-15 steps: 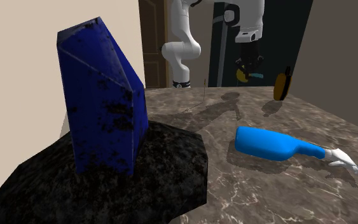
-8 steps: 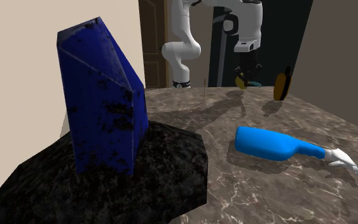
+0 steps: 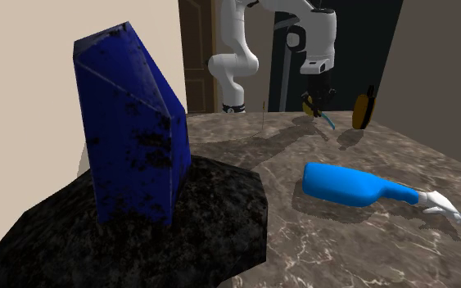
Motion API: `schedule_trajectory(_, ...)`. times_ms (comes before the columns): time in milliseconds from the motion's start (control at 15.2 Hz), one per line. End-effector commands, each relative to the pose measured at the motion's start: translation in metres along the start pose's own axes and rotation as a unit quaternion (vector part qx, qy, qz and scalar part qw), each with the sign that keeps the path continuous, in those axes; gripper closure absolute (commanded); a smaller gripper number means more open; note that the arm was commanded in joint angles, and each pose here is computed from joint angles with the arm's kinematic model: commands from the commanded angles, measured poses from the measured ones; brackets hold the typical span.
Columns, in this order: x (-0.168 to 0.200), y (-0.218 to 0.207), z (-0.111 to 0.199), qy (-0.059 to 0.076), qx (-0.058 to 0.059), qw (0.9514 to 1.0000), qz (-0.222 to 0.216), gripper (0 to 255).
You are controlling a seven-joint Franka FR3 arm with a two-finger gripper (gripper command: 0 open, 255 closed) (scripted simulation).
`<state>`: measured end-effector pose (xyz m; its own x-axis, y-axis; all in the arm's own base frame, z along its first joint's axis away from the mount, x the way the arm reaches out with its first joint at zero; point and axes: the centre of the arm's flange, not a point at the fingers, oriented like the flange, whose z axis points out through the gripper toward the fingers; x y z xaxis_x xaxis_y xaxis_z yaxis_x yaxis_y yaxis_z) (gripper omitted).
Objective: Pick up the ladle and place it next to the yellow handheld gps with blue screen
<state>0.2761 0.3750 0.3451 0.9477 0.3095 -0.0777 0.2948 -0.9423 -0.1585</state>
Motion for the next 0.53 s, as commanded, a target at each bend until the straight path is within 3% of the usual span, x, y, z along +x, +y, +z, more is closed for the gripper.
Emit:
schedule_trajectory(0,-0.0006,-0.0002,0.0013,-0.002,-0.001,1.0,0.0,255)
schedule_trajectory(132,-0.0006,-0.0002,0.0013,-0.002,-0.001,1.0,0.0,255)
schedule_trajectory(198,-0.0007,-0.0003,0.0014,-0.002,-0.001,1.0,0.0,0)
schedule_trajectory(462,-0.0005,-0.0002,0.0012,-0.002,-0.001,1.0,0.0,0)
